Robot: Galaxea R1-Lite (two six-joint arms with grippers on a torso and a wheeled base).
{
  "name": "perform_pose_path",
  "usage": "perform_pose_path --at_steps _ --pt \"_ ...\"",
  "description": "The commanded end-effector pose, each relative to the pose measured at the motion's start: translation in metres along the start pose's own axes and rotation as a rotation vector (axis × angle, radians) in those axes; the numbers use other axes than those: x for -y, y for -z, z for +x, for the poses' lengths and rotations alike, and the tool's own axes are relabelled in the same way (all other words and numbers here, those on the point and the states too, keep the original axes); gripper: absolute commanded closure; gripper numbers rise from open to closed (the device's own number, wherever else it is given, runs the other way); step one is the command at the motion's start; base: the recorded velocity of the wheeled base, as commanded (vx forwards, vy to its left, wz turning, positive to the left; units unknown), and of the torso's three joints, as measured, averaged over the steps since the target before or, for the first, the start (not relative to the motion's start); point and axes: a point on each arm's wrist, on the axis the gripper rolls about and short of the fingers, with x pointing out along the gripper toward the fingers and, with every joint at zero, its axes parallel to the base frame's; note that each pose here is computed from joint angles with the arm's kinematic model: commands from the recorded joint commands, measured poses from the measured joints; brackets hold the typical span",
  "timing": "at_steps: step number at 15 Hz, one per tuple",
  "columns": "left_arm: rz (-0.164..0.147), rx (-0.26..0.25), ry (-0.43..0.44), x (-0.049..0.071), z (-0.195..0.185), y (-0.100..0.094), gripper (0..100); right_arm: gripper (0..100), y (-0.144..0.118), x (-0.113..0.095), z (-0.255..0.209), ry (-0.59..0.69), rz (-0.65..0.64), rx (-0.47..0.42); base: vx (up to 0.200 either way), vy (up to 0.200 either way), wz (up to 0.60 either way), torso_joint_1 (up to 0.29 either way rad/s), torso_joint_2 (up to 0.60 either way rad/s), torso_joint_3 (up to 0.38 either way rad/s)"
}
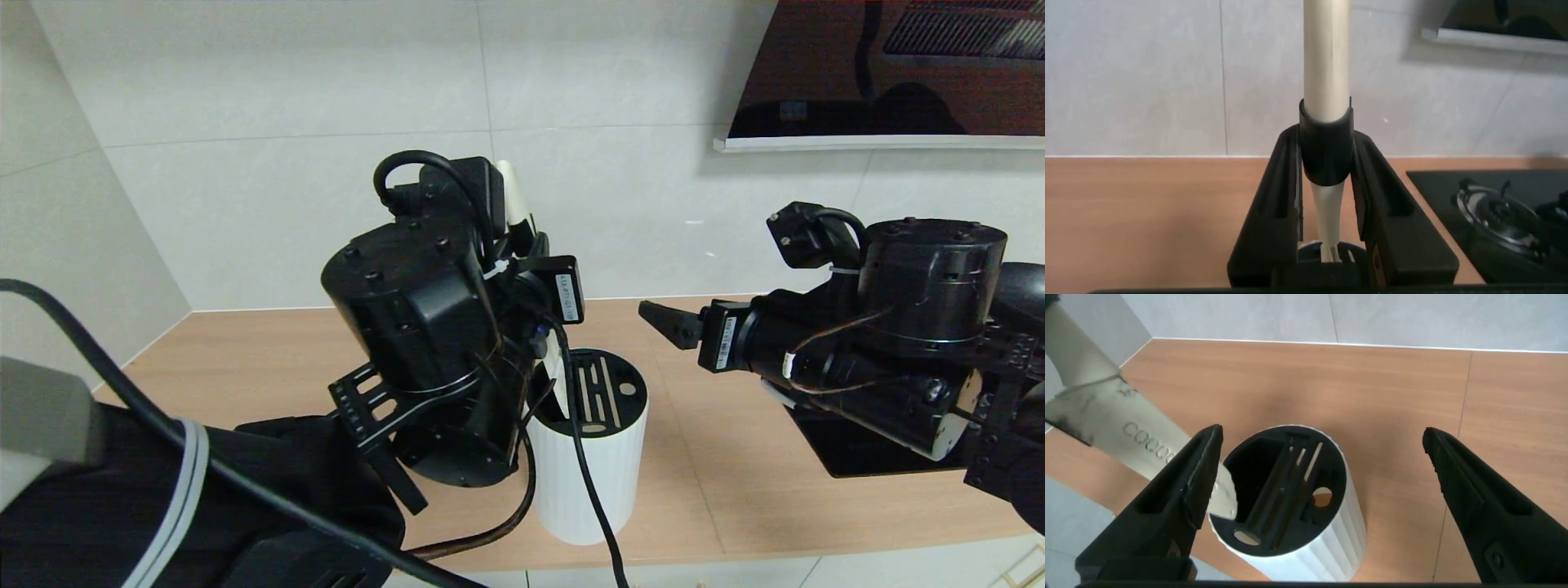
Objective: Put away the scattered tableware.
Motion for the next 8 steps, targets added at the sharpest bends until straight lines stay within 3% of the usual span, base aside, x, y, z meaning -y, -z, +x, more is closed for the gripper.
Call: perform_pose_path --at_steps 1,8 --pt "0.011 -0.013 -0.002 0.001 0.002 0.008 100 0 0.000 0.000 0.000 0.000 0.000 0.000 0.000 0.000 0.00 0.000 0.00 0.000" --pt "0.026 -0.027 -0.003 0.006 0.008 0.028 100 0 0.001 0.000 0.000 0.000 -0.003 0.000 0.000 0.000 0.00 0.000 0.00 0.000"
